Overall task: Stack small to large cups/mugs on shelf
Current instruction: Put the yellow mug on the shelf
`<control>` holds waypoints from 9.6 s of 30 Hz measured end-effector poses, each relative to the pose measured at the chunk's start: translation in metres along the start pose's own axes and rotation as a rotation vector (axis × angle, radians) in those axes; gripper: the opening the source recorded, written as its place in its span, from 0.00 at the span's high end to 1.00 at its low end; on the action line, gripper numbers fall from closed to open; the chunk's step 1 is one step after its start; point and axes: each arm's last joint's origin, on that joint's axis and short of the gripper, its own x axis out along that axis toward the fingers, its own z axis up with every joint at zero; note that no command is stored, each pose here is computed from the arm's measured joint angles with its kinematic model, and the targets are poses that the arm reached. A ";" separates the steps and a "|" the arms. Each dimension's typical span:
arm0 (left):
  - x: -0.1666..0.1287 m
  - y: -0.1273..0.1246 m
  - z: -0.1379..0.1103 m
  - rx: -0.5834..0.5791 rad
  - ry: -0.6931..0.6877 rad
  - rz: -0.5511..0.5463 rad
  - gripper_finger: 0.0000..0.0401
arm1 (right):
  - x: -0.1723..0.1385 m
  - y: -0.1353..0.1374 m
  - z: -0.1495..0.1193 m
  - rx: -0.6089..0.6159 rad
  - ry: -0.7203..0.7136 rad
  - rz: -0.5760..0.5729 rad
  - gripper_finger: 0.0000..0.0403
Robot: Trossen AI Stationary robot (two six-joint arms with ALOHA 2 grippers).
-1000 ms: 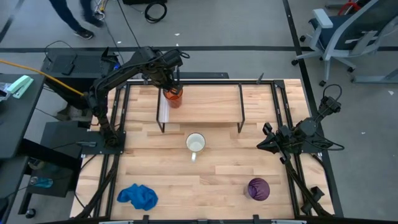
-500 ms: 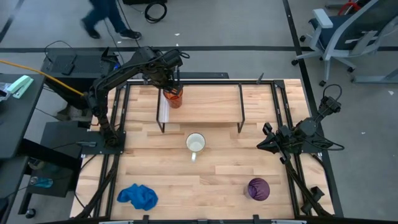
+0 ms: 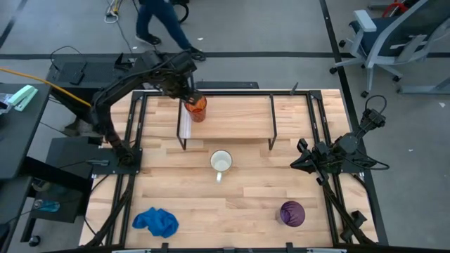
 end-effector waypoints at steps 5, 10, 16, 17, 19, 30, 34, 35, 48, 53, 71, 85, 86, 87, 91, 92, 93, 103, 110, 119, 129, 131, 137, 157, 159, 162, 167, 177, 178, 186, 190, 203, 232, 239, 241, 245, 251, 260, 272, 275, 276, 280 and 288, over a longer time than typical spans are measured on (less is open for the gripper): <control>-0.019 0.007 -0.009 -0.006 -0.045 -0.027 0.60 | 0.000 0.000 0.000 0.000 0.000 0.000 0.92; -0.042 0.014 -0.023 0.000 -0.111 -0.052 0.60 | 0.000 0.000 0.000 0.000 0.001 0.000 0.92; -0.074 0.014 -0.053 0.052 -0.231 -0.053 0.62 | 0.000 0.000 0.000 0.000 0.001 0.000 0.92; -0.079 0.013 -0.059 0.057 -0.256 -0.053 0.62 | 0.000 0.000 0.000 -0.001 0.002 0.000 0.92; -0.089 0.010 -0.072 0.071 -0.305 -0.051 0.63 | 0.000 0.000 0.000 -0.001 0.002 0.000 0.92; -0.072 -0.029 -0.147 0.188 -0.382 0.014 0.67 | 0.000 0.000 -0.001 0.018 0.014 -0.003 0.92; -0.031 -0.039 -0.178 0.205 -0.309 0.103 0.66 | 0.000 0.000 -0.001 0.019 0.014 -0.003 0.92; -0.021 -0.041 -0.186 0.199 -0.295 0.120 0.66 | 0.000 0.000 -0.001 0.019 0.014 -0.003 0.92; 0.076 -0.052 -0.281 0.132 -0.274 0.048 0.68 | 0.000 0.000 -0.001 0.019 0.013 -0.003 0.92; 0.110 -0.057 -0.292 0.125 -0.283 -0.082 0.68 | 0.000 0.000 -0.001 0.019 0.013 -0.003 0.92; 0.120 -0.096 -0.234 0.061 -0.440 -0.491 0.73 | 0.000 0.000 -0.001 0.038 0.013 -0.003 0.92; 0.068 -0.129 -0.176 0.125 -0.360 -0.407 0.73 | 0.000 -0.001 -0.004 0.069 0.041 -0.008 0.92; 0.068 -0.133 -0.173 0.133 -0.329 -0.370 0.73 | 0.000 -0.001 -0.005 0.073 0.051 -0.003 0.92; 0.069 -0.136 -0.171 0.133 -0.285 -0.323 0.73 | 0.000 -0.001 -0.006 0.083 0.061 -0.003 0.92; 0.075 -0.152 -0.165 0.145 -0.173 -0.136 0.73 | 0.000 -0.001 -0.008 0.119 0.089 0.000 0.92; 0.075 -0.156 -0.163 0.143 -0.155 -0.099 0.73 | 0.000 -0.001 -0.008 0.125 0.090 -0.001 0.92; 0.075 -0.159 -0.161 0.143 -0.138 -0.070 0.73 | 0.000 -0.001 -0.008 0.129 0.090 -0.001 0.92; 0.100 -0.184 -0.157 0.134 0.062 -0.025 0.73 | 0.000 -0.001 -0.009 0.130 0.090 -0.001 0.92; 0.107 -0.178 -0.148 0.097 0.052 0.028 0.73 | 0.000 -0.002 -0.011 0.121 0.111 -0.008 0.92; 0.122 -0.170 -0.150 0.088 0.078 0.083 0.73 | 0.000 -0.002 -0.011 0.117 0.119 -0.010 0.92; 0.133 -0.173 -0.152 0.074 0.084 0.023 0.72 | 0.000 -0.002 -0.011 0.118 0.119 -0.010 0.92; 0.134 -0.175 -0.151 0.075 0.077 0.005 0.72 | 0.000 -0.002 -0.011 0.118 0.119 -0.010 0.92; 0.135 -0.175 -0.149 0.070 0.089 -0.014 0.72 | 0.000 -0.002 -0.011 0.118 0.119 -0.011 0.92; 0.133 -0.177 -0.138 0.080 0.061 -0.096 0.73 | 0.000 -0.002 -0.012 0.117 0.123 -0.012 0.92; 0.134 -0.177 -0.137 0.086 0.061 -0.094 0.73 | 0.000 -0.002 -0.012 0.117 0.123 -0.012 0.92; 0.134 -0.177 -0.137 0.086 0.057 -0.090 0.73 | 0.000 -0.002 -0.012 0.117 0.123 -0.012 0.92; 0.137 -0.177 -0.138 0.090 0.066 -0.068 0.74 | 0.000 -0.002 -0.012 0.117 0.123 -0.012 0.92; 0.150 -0.180 -0.131 0.113 0.055 -0.077 0.75 | 0.000 -0.002 -0.012 0.129 0.129 -0.014 0.92; 0.151 -0.180 -0.130 0.120 0.051 -0.082 0.75 | 0.000 -0.002 -0.013 0.128 0.132 -0.015 0.92; 0.160 -0.179 -0.121 0.113 0.040 -0.084 0.76 | 0.000 -0.002 -0.013 0.127 0.134 -0.016 0.92; 0.163 -0.181 -0.120 0.139 0.037 -0.100 0.78 | 0.000 -0.002 -0.014 0.126 0.140 -0.014 0.92; 0.158 -0.190 -0.138 0.140 0.080 -0.124 0.95 | 0.001 -0.002 -0.014 0.136 0.149 -0.003 0.92; 0.139 -0.201 -0.215 0.190 0.086 0.026 0.85 | 0.001 -0.002 -0.014 0.135 0.150 -0.003 0.92; 0.141 -0.201 -0.216 0.219 0.099 0.023 0.73 | 0.001 -0.002 -0.014 0.135 0.150 -0.003 0.92; 0.141 -0.201 -0.216 0.220 0.097 0.022 0.71 | 0.001 -0.002 -0.014 0.135 0.151 -0.003 0.92; 0.141 -0.201 -0.215 0.257 0.095 0.020 0.67 | 0.001 -0.002 -0.014 0.135 0.151 -0.003 0.92; 0.142 -0.200 -0.208 0.304 0.092 0.019 0.62 | 0.001 -0.002 -0.014 0.135 0.151 -0.003 0.92; 0.145 -0.196 -0.195 0.356 0.089 0.025 0.59 | 0.001 -0.002 -0.014 0.135 0.151 -0.003 0.92; 0.147 -0.196 -0.183 0.511 0.108 -0.045 0.67 | 0.001 -0.002 -0.014 0.135 0.150 -0.003 0.92; 0.147 -0.197 -0.183 0.578 0.113 -0.065 0.70 | 0.001 -0.002 -0.014 0.135 0.151 -0.003 0.92; 0.147 -0.198 -0.183 0.596 0.120 -0.071 0.71 | 0.001 -0.002 -0.014 0.135 0.151 -0.003 0.92; 0.147 -0.198 -0.183 0.626 0.124 -0.078 0.74 | 0.001 -0.002 -0.014 0.135 0.151 -0.002 0.92; 0.147 -0.198 -0.183 0.684 0.116 -0.088 0.82 | 0.001 -0.002 -0.014 0.135 0.150 -0.003 0.92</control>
